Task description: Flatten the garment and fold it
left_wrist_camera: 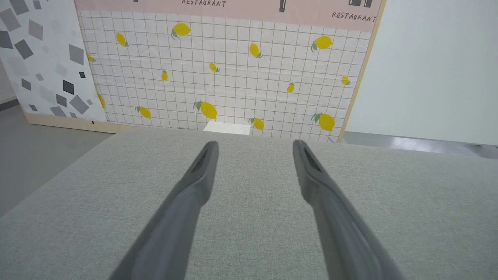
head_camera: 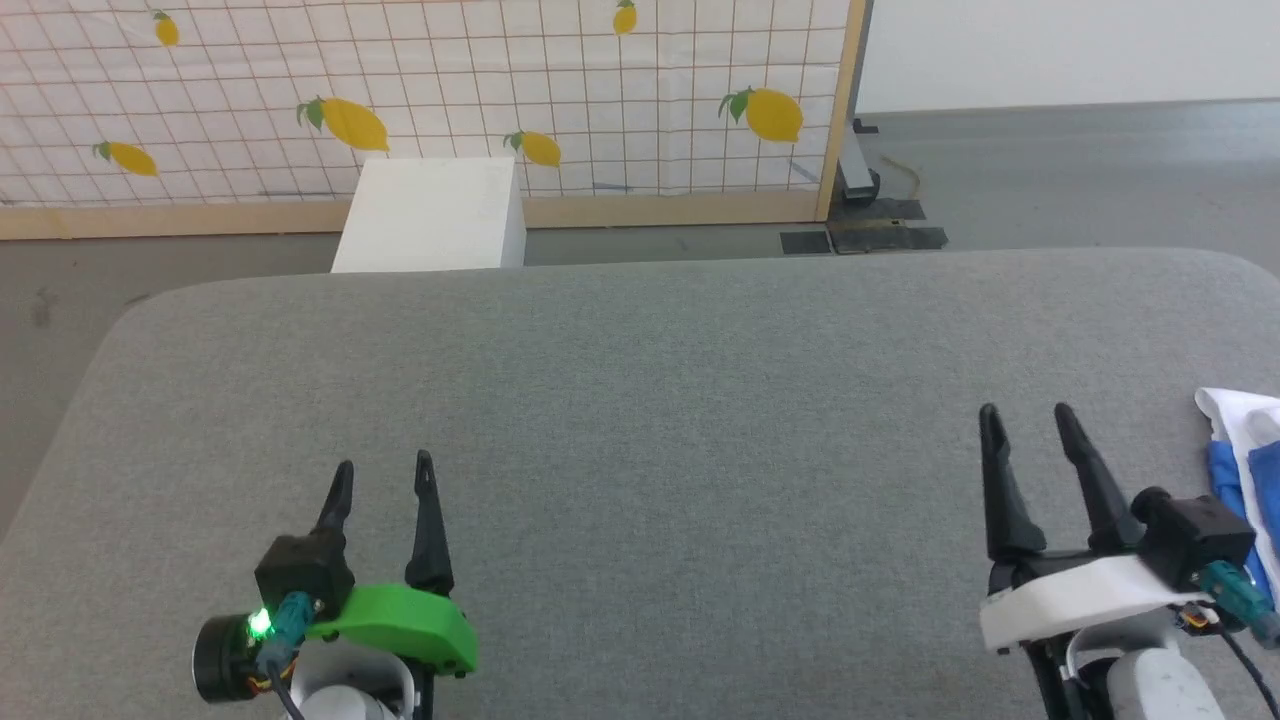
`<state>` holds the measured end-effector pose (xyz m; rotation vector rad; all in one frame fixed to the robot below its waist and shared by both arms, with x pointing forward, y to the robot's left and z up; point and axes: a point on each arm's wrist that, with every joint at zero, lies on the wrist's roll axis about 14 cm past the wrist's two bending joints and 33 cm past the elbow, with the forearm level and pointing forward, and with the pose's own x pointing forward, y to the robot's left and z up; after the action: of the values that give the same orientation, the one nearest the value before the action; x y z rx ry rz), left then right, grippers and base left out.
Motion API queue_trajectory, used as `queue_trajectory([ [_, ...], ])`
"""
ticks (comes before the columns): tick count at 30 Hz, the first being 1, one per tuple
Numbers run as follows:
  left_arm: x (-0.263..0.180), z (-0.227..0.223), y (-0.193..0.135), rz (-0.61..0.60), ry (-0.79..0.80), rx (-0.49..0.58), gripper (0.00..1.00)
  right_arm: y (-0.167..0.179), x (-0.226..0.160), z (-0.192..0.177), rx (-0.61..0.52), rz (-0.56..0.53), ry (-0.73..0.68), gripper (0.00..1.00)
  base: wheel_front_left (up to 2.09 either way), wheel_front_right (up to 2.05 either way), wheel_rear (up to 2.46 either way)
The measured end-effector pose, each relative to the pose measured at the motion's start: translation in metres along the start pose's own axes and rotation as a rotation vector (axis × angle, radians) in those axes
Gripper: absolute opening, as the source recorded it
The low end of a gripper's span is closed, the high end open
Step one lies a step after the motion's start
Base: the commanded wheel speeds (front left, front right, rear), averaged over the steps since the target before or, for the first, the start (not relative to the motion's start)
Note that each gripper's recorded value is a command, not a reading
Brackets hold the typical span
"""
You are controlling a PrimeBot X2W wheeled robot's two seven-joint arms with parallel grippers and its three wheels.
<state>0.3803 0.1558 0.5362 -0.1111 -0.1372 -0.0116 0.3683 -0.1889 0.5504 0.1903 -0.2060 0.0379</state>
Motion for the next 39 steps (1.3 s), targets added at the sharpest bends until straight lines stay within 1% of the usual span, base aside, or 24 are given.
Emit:
queue_trajectory([
  [7,-0.005,-0.022,-0.001,0.007,0.057,-0.018,1.0,0.0,-0.007,-0.015,-0.009,0.0,0.049,1.0,0.0,0.0,0.0],
  [17,-0.008,-0.037,-0.003,0.006,0.098,-0.019,1.0,0.0,-0.007,-0.027,0.002,-0.003,0.084,1.0,0.0,0.0,0.0],
  [18,-0.008,-0.038,-0.003,0.006,0.101,-0.018,0.0,0.0,-0.007,-0.027,0.002,-0.003,0.085,0.0,0.0,0.0,0.0],
  [39,-0.007,-0.033,0.0,0.007,0.104,-0.009,0.0,0.004,-0.004,-0.026,-0.021,0.014,0.1,0.0,0.0,0.0,0.0],
])
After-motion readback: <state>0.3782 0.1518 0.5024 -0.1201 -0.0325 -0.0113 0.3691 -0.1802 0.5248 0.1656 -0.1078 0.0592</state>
